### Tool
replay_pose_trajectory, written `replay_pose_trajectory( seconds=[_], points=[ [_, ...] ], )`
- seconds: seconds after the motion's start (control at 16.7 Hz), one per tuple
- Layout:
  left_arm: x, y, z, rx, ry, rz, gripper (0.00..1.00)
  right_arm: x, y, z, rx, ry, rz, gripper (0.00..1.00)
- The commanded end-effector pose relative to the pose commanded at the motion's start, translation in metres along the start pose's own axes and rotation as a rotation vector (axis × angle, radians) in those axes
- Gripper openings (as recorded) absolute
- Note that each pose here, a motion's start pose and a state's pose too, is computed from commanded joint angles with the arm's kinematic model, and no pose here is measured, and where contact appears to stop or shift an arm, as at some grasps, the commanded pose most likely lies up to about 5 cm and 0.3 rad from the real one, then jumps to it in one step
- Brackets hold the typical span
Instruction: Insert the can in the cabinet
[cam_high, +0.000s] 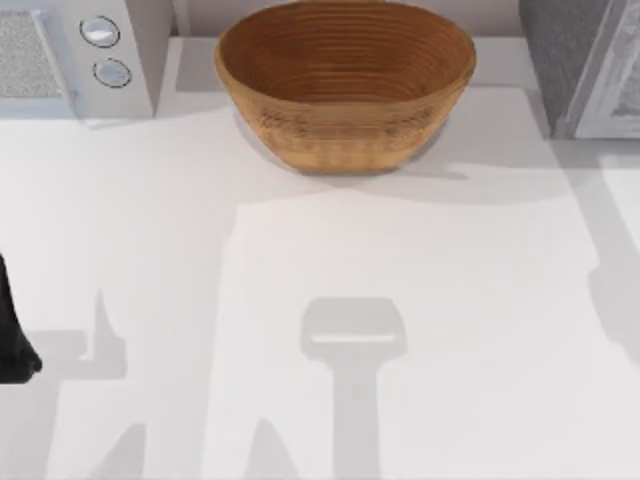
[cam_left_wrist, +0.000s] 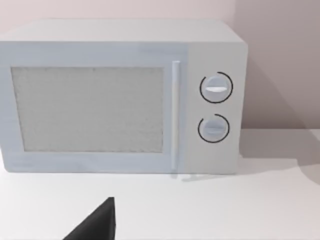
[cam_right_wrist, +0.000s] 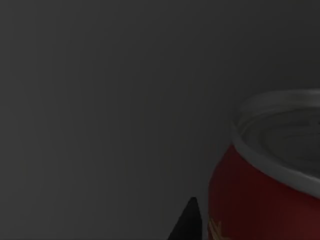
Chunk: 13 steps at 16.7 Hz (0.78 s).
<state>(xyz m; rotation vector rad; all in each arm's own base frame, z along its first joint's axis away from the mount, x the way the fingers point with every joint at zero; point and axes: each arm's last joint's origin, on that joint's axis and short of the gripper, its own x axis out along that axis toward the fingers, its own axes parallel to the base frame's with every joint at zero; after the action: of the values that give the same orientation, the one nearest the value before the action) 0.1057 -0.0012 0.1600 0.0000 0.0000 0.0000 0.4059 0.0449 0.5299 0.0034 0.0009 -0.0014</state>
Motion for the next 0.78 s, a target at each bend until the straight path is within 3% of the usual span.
replay_pose_trajectory(
  seconds=[0.12,0.78],
  points=[
    [0.0,0.0,0.0,0.0,0.0,0.0,1.0,0.0,0.0,0.0,0.0,0.0,0.0,0.0],
    [0.0,0.0,0.0,0.0,0.0,0.0,1.0,0.0,0.0,0.0,0.0,0.0,0.0,0.83]
  ],
)
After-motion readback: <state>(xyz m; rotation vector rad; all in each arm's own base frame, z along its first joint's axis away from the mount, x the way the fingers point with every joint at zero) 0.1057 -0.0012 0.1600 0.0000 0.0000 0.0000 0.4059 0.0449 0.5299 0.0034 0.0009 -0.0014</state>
